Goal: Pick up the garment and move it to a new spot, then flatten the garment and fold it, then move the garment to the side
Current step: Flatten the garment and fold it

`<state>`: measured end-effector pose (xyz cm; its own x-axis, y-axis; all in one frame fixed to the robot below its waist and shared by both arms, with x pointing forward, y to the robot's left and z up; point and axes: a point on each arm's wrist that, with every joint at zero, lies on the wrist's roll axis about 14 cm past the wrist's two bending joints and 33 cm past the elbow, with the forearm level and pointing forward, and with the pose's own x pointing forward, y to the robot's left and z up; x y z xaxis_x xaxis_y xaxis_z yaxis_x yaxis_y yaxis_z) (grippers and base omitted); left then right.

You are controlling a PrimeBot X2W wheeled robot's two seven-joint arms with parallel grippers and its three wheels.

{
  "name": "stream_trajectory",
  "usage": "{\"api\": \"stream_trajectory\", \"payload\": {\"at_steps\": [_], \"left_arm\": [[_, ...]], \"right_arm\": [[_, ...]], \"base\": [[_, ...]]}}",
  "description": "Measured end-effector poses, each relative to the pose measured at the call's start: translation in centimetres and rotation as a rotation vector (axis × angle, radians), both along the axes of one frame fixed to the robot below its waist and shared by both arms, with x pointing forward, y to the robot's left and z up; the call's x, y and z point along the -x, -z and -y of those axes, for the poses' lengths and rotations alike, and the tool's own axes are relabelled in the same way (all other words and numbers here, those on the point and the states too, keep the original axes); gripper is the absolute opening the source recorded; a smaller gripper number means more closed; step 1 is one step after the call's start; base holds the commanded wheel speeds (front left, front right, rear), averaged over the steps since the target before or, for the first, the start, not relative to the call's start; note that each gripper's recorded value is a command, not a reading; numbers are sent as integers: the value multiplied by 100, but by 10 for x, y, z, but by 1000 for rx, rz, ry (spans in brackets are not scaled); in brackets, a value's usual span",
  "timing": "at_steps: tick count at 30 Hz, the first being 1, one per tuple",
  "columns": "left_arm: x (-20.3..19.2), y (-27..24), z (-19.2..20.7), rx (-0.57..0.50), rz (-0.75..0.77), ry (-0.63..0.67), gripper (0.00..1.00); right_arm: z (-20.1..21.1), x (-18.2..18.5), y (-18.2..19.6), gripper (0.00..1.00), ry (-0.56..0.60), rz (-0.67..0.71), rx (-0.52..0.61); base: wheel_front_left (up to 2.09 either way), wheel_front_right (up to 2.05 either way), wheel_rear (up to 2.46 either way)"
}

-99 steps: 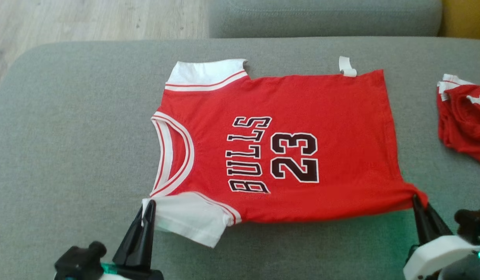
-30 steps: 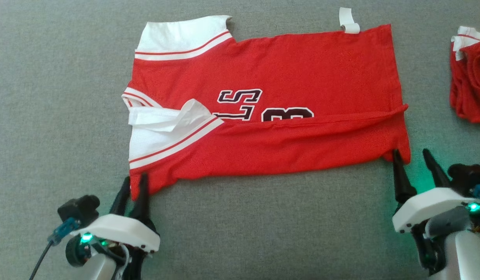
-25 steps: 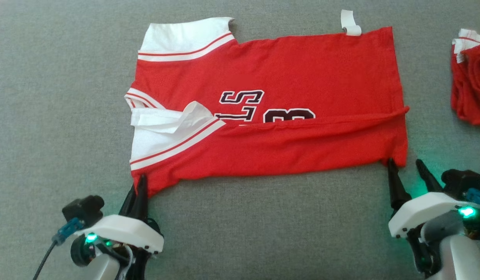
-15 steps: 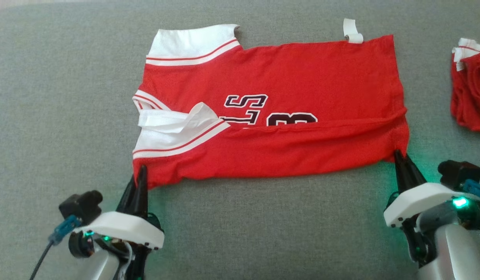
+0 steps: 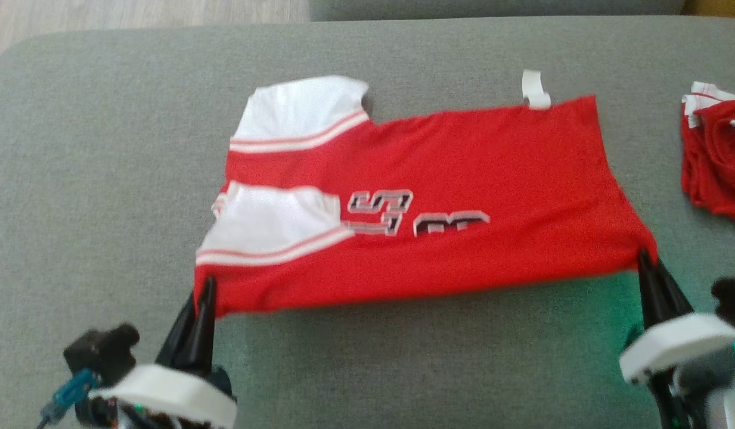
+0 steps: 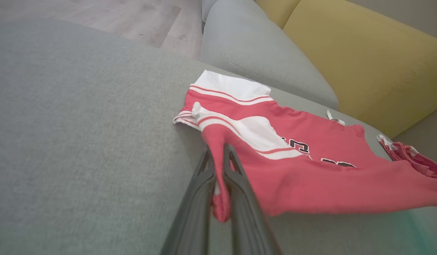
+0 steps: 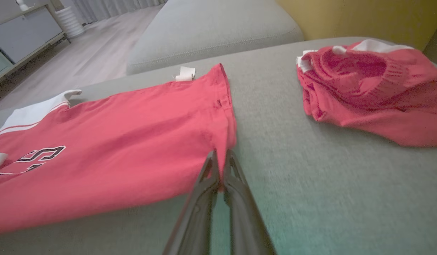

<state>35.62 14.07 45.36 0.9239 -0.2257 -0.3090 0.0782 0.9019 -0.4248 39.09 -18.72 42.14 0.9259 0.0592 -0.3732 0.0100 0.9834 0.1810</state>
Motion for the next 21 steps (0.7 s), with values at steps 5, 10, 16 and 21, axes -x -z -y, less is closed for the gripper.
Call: {"api": "stream_trajectory", "payload": {"at_steps": [5, 10, 16, 21], "left_arm": [[24, 9, -1, 7, -64, -9, 0], [33, 29, 5, 28, -138, -10, 0], [43, 58, 1, 18, -231, -24, 0], [40, 64, -7, -4, -243, -29, 100]], "right_arm": [[9, 30, 8, 0, 15, -74, 3], [7, 42, 21, 16, 9, -135, -2], [7, 58, 41, 36, 12, -206, -6], [16, 58, 40, 100, 40, -195, 3]], "base": [[0, 0, 0], [0, 0, 0], [0, 0, 0], [0, 0, 0]]}}
